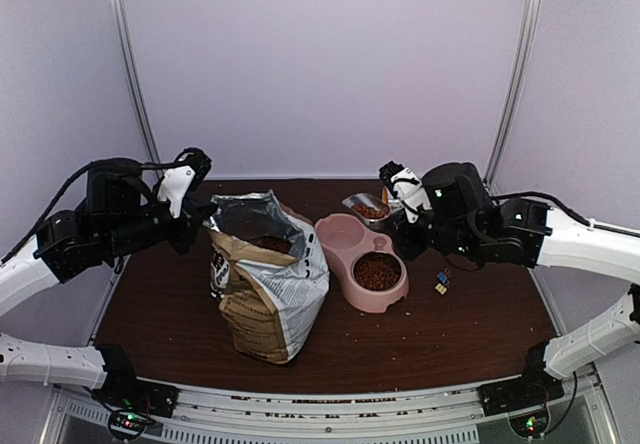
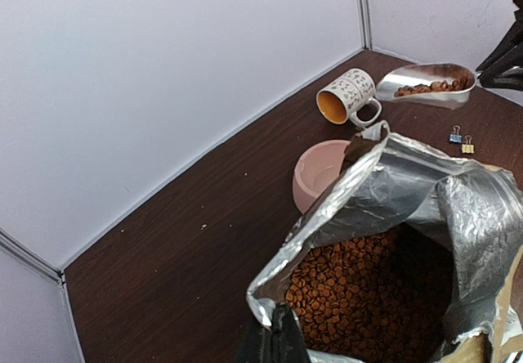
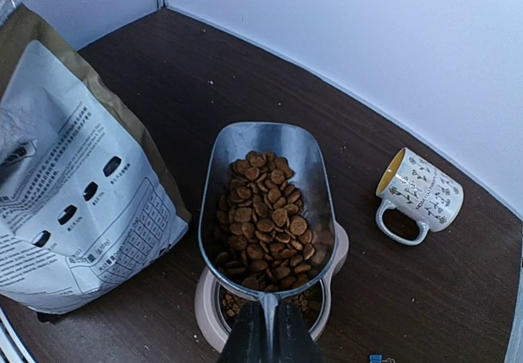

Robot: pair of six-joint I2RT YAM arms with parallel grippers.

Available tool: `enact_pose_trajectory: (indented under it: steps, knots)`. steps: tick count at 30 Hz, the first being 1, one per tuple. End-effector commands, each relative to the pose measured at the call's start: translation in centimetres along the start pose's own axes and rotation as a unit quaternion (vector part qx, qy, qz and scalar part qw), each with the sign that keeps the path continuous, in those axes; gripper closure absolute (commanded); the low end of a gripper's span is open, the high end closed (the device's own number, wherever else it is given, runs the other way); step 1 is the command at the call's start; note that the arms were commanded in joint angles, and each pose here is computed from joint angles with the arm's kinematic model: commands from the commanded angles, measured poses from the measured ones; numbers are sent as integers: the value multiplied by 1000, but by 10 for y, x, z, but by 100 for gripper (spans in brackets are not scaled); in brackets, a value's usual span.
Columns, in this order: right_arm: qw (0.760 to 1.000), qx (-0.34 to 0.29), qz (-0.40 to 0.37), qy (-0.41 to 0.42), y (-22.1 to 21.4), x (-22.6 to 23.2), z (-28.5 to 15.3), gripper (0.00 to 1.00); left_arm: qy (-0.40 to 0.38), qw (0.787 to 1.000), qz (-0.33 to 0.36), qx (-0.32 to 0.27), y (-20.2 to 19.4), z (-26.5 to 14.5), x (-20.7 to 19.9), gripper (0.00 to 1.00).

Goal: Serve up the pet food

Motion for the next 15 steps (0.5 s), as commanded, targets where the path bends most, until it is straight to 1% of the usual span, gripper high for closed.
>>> enact_pose_trajectory:
  steps: [1,8,15]
  knots:
    - [999,32,0,28,-17,3,24,100,23,992,-10,-123,59,-23,15,100]
    - [995,89,-23,47,-35,2,60,100,12,992,-2,-125,60,-25,11,100]
    - [989,136,-35,43,-45,-6,82,100,-12,992,5,-125,60,-25,3,100]
Point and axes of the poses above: each gripper's point midway between its finger pads, its own z axis out along the fingers, its own x axis along the line the jaws close on, y = z × x, the point moved 1 cm from there along -z, back along the fingers, and after that the axes turned 13 degrees about -z, right-handed, at the moved point
